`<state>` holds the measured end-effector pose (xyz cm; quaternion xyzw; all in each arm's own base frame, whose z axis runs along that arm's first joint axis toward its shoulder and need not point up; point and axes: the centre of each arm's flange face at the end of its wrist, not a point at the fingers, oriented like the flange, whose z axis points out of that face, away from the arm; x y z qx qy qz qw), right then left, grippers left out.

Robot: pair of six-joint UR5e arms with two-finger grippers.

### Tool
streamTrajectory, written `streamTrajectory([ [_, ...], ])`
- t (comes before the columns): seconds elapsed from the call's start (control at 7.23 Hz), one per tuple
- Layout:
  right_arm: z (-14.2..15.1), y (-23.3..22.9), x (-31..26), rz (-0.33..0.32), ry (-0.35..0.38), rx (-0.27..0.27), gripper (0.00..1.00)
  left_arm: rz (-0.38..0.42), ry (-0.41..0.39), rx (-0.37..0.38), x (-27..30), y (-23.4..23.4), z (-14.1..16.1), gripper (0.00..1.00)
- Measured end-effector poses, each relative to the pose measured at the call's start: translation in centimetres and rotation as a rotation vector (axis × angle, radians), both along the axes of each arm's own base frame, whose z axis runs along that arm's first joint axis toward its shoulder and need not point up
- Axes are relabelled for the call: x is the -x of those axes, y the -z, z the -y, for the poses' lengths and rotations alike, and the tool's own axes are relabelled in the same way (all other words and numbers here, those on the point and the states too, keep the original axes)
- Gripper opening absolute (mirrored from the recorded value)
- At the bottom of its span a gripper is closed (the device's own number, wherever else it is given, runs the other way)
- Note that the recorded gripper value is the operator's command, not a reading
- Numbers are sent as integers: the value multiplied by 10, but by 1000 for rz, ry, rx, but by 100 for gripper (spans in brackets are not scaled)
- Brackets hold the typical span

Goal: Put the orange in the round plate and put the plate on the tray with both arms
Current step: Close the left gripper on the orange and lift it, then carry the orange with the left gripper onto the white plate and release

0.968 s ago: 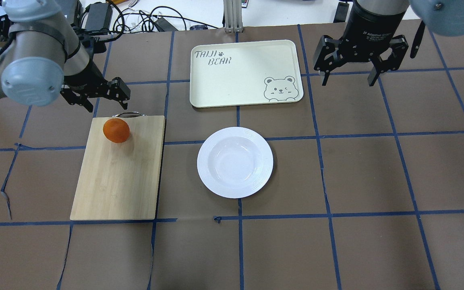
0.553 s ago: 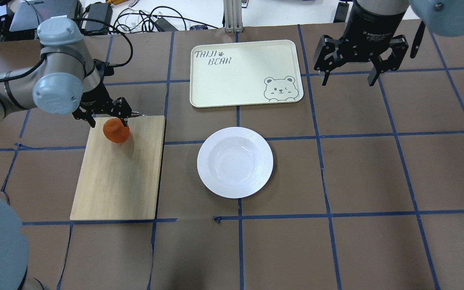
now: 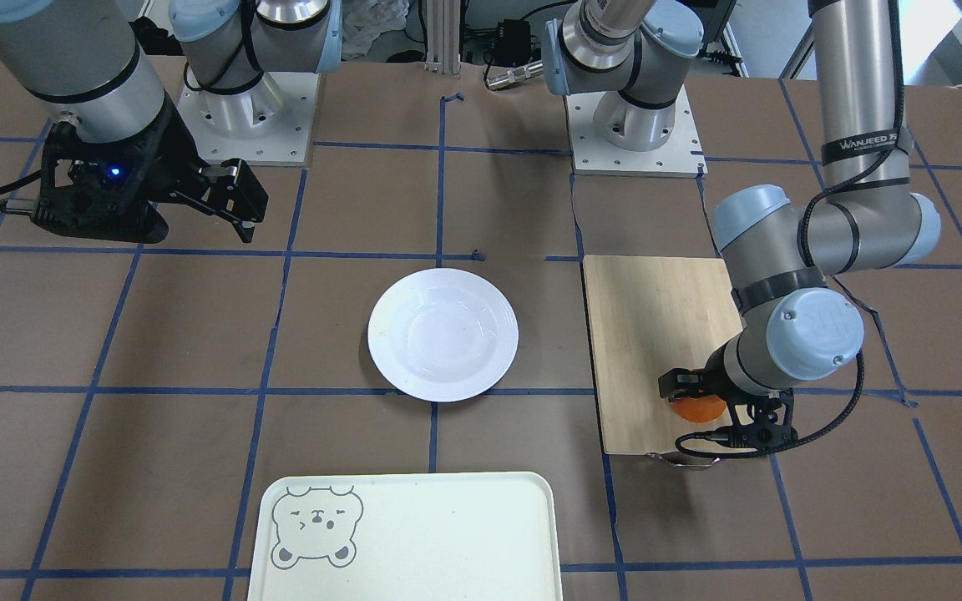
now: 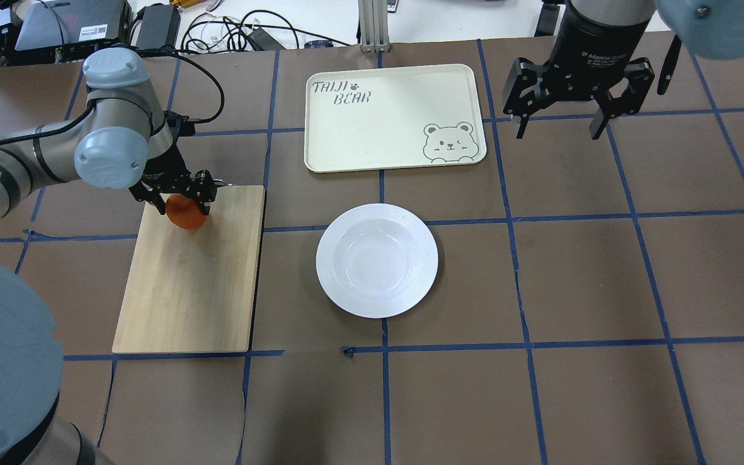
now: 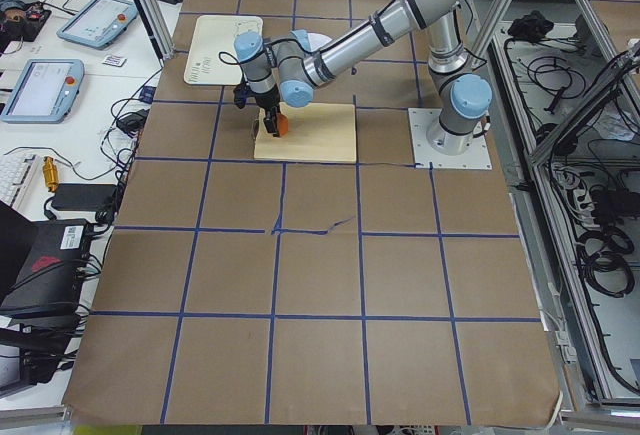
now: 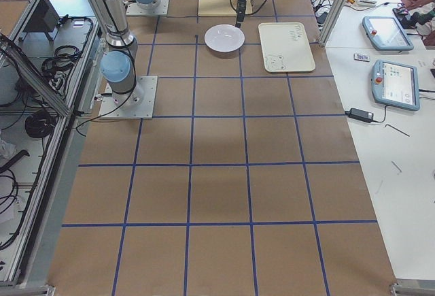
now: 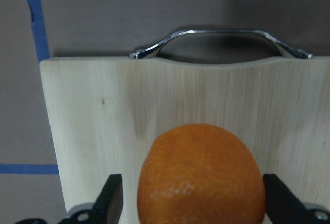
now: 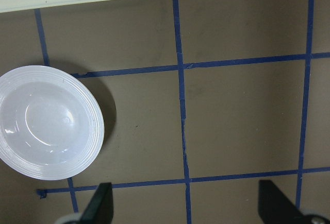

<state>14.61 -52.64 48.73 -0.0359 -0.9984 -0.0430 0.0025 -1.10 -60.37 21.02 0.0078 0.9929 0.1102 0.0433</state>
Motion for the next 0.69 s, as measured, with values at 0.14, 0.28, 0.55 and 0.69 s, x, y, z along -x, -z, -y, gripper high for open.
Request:
streamTrajectory([
  [0.14, 0, 0, 0, 0, 0, 0, 100, -22, 2, -1, 5, -9, -2, 0],
  [0.28, 0, 0, 0, 0, 0, 0, 100, -58, 19, -7, 26, -22, -7, 0],
  [0.55, 0, 0, 1, 0, 1, 1, 100, -95, 61, -30, 113, -46, -33, 0],
  [0.69, 1, 0, 2, 0, 3, -1, 100, -107, 15, -32, 162, -49, -48, 0],
])
